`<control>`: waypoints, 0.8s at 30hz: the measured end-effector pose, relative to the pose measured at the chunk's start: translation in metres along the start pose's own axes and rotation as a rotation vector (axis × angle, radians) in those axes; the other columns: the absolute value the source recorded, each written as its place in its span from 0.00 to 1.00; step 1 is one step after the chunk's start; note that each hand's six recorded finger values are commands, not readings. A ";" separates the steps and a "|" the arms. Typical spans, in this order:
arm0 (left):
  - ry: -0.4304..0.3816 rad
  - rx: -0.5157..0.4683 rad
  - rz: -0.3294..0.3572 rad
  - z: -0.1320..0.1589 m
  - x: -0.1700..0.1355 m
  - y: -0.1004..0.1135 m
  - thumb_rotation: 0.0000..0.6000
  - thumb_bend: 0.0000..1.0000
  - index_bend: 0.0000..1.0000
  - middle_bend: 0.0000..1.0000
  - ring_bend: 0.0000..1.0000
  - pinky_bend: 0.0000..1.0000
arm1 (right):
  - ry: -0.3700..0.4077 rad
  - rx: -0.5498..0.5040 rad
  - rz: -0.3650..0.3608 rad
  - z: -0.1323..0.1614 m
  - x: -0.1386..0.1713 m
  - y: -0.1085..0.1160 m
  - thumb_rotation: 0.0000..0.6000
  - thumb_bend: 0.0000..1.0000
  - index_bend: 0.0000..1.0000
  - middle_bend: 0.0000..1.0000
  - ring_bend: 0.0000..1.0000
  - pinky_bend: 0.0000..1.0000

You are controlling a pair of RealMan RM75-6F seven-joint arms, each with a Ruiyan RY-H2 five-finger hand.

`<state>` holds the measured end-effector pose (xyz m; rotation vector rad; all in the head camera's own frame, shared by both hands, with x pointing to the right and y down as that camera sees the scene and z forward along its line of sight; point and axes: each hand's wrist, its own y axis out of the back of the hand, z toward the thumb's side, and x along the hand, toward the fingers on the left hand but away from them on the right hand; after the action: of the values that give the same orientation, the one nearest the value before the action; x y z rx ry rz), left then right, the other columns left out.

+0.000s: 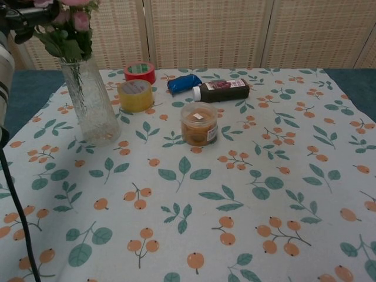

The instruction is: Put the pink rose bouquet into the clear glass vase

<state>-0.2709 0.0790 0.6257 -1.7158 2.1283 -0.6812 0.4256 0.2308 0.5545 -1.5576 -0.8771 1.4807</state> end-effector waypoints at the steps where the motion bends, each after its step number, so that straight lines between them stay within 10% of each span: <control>1: -0.003 0.003 -0.003 0.000 -0.001 0.000 1.00 0.39 0.03 1.00 1.00 1.00 | 0.000 0.000 0.000 0.000 0.000 0.000 1.00 0.32 0.24 0.10 0.01 0.34; 13: -0.023 0.031 -0.044 -0.004 -0.010 0.006 1.00 0.38 0.00 1.00 1.00 1.00 | 0.001 -0.001 0.003 0.000 0.000 0.000 1.00 0.32 0.24 0.10 0.01 0.34; 24: -0.058 0.297 -0.224 -0.026 -0.015 0.056 1.00 0.39 0.00 0.97 1.00 1.00 | 0.002 0.002 0.007 0.001 0.001 -0.002 1.00 0.32 0.24 0.10 0.01 0.34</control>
<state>-0.3276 0.1070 0.6161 -1.7943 1.7105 -0.9431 0.4249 0.2321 0.5558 -1.5619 -0.8694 1.4849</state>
